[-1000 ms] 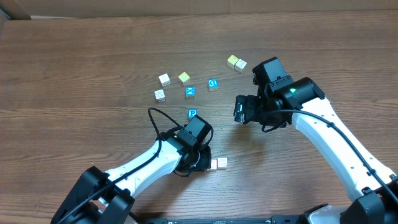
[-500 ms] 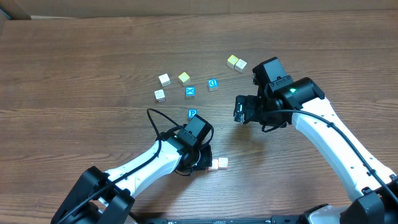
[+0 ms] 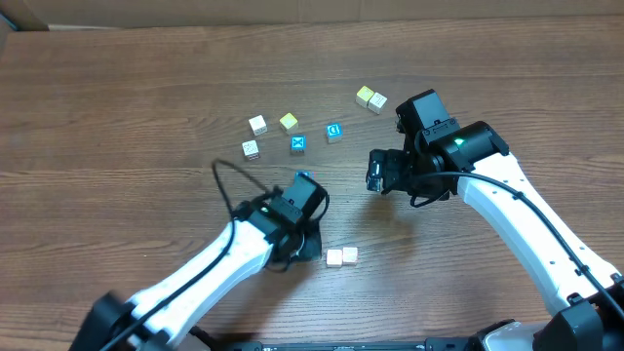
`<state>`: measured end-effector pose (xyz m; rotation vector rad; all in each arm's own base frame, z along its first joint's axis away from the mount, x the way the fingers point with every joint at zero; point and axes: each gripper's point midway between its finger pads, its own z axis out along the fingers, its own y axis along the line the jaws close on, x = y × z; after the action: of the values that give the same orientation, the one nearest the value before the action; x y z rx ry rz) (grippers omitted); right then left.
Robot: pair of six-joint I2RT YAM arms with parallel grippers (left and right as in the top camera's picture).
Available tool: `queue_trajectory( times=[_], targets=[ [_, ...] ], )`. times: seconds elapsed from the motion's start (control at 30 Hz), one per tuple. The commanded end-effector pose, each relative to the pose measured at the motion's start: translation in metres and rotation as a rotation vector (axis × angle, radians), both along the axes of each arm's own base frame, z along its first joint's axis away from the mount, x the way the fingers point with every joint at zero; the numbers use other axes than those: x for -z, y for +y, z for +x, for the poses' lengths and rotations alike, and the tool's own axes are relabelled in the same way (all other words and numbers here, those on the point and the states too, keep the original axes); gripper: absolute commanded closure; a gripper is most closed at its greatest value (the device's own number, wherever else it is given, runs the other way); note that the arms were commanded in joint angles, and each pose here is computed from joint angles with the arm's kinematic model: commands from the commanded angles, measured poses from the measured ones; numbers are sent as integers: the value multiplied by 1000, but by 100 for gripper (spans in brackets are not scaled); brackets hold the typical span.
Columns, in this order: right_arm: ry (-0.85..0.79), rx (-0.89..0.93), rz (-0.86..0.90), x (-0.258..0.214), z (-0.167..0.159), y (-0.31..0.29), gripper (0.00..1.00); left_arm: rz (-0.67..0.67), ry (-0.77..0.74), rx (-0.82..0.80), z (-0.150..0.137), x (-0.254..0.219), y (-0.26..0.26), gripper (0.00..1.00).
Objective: Flip 3 blocks
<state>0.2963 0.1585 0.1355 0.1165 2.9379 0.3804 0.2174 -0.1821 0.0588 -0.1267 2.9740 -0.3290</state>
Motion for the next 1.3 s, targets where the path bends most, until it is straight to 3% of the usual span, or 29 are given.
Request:
queue_trajectory(
  times=[0.0,0.13,0.43,0.87,1.17,1.27],
  targets=[
    [-57,-10,28,-17,7,5,2,17,-223,48,40,-47,2,37],
    [-58,-10,29,-18,7,5,0,1,-244,43,57,-49,7,2],
    [-58,-11,28,-17,7,5,0,-237,-202,222,90,-25,-10,0],
    [-59,-11,29,-18,7,5,0,-325,-124,187,121,41,-9,18],
    [-60,-11,29,-18,8,5,0,-285,-85,166,126,66,-5,50],
    [-60,-10,29,-18,8,5,0,-280,-83,164,125,67,-4,73]
  ],
)
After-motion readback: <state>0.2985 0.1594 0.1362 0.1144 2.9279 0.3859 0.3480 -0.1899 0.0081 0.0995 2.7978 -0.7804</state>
